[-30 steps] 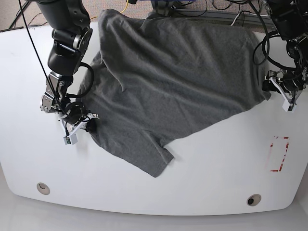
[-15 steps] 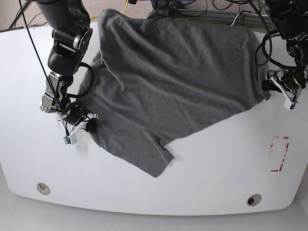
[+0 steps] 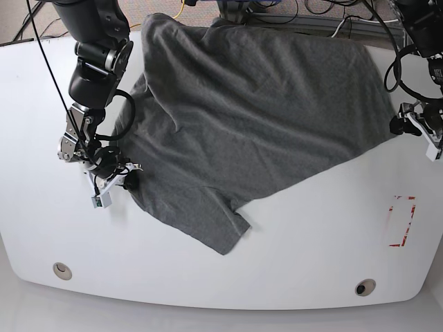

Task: Layout the t-shirt on the table in an organized manner, then fold the t-shirt properly
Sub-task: 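Grasp the shirt edge with the left gripper, right gripper still holding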

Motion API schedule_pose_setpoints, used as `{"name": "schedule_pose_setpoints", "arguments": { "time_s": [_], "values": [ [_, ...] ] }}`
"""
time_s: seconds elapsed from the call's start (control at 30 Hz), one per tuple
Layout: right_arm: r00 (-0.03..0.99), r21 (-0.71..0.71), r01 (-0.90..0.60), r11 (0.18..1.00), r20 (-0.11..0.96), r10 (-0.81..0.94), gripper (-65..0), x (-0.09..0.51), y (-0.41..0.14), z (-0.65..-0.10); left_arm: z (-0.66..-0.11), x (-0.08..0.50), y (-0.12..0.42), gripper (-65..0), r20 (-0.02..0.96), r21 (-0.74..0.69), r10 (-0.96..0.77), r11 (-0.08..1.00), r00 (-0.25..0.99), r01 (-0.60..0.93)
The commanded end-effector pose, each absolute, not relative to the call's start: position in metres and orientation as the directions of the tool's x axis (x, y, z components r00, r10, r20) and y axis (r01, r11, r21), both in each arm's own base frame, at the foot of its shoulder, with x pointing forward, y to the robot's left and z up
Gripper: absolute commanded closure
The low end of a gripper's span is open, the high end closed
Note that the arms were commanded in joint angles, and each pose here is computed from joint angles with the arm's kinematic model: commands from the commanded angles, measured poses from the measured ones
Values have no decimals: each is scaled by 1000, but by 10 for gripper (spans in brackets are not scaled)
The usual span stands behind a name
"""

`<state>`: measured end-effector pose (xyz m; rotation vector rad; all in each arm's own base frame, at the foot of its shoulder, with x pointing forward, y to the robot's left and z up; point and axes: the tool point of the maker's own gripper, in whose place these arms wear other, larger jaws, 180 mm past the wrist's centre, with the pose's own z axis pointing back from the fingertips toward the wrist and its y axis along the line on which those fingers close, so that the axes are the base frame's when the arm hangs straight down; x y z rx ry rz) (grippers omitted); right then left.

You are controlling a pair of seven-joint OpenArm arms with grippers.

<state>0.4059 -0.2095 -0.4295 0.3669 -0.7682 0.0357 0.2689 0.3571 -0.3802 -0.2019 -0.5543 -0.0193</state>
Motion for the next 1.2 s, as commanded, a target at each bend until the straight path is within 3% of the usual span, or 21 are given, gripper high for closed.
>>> {"name": "schedule_pose_setpoints", "arguments": {
  "time_s": [0.0,0.43,0.93,1.17],
  "values": [
    [732,281,-166,945,677,-73,-5,408,-216,-426,-362,277,371,-385,560,-147,18,986,828,79],
    [732,281,-166,945,677,-73,-5,408,-216,-426,-367,275,381,-385,549,-92,-2,994,836,63],
    [732,281,-166,945,677,-73,-5,408,-216,-426,-401,265,365,-385,492,-178,68,984,868,24],
    [732,281,-166,945,677,-73,-5,408,-216,-426,-400,280,350,-385,497,-181,26,981,867,74]
  ]
}}
